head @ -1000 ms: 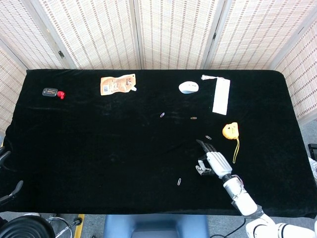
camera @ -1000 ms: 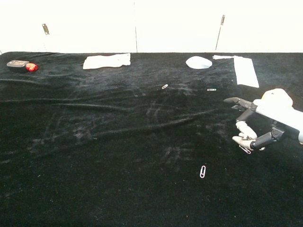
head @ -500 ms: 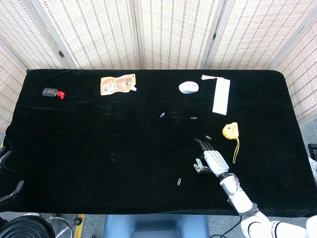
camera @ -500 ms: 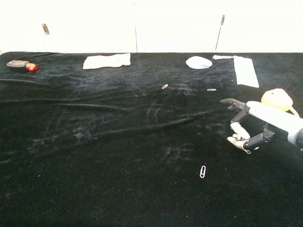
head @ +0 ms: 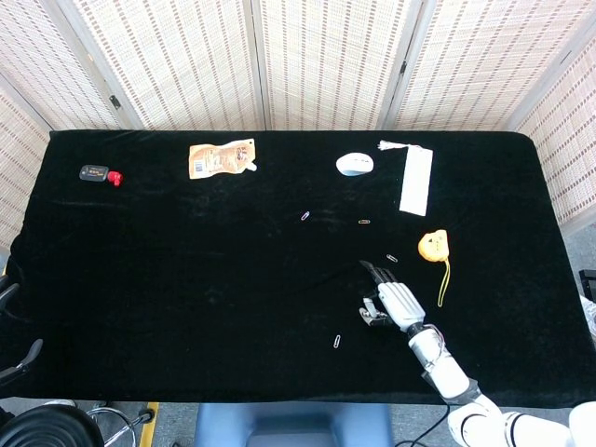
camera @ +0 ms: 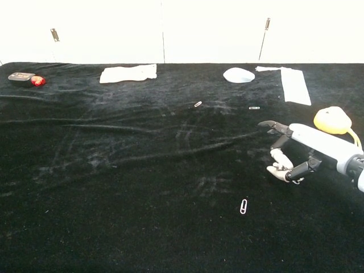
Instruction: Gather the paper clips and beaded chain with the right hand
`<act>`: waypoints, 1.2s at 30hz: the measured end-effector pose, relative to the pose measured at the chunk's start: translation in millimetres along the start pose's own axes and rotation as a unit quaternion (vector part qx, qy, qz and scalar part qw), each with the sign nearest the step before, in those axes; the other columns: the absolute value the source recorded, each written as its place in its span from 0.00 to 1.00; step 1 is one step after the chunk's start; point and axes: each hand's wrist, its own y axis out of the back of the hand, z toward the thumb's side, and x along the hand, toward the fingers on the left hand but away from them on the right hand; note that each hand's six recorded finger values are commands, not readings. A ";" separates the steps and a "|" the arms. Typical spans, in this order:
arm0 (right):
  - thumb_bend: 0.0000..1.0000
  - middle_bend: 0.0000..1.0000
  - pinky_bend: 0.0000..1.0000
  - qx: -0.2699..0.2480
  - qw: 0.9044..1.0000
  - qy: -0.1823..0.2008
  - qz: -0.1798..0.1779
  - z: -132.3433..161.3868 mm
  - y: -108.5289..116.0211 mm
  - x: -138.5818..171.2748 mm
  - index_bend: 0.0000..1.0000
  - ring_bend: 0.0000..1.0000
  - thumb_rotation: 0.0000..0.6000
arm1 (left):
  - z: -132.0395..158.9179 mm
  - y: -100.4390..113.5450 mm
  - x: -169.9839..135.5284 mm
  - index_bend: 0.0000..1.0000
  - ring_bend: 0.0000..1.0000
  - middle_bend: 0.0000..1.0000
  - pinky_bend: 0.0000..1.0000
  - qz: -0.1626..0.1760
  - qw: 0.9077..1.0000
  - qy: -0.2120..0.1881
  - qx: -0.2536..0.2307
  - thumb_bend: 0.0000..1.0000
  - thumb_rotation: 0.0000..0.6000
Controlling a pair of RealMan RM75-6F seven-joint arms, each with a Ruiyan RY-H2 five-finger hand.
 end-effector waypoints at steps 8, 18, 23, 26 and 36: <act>0.45 0.00 0.00 -0.019 1.000 0.015 -0.003 7.2 9.1 10.0 0.67 0.00 1.00 | 0.4 -1.6 0.7 0.00 0.00 0.00 0.00 -0.001 1.000 0.000 0.002 0.40 1.00; 0.45 0.00 0.00 -0.034 0.998 0.050 0.025 29.8 -2.9 18.7 0.67 0.00 1.00 | 0.8 -1.7 0.7 0.00 0.00 0.00 0.00 -0.001 1.000 0.001 0.002 0.40 1.00; 0.45 0.00 0.00 -0.023 0.997 0.068 0.032 43.9 -15.8 16.5 0.67 0.00 1.00 | 0.7 0.0 -0.6 0.00 0.00 0.00 0.00 0.001 1.000 0.000 -0.001 0.40 1.00; 0.45 0.00 0.00 -0.022 0.996 0.080 0.037 53.7 -25.4 14.0 0.67 0.00 1.00 | 0.6 0.6 -0.8 0.00 0.00 0.00 0.00 0.001 1.000 -0.001 -0.002 0.40 1.00; 0.45 0.00 0.00 -0.026 0.993 0.107 0.045 77.4 -45.5 6.7 0.67 0.00 1.00 | -0.6 3.4 -1.8 0.00 0.00 0.00 0.00 0.004 1.000 -0.002 -0.006 0.40 1.00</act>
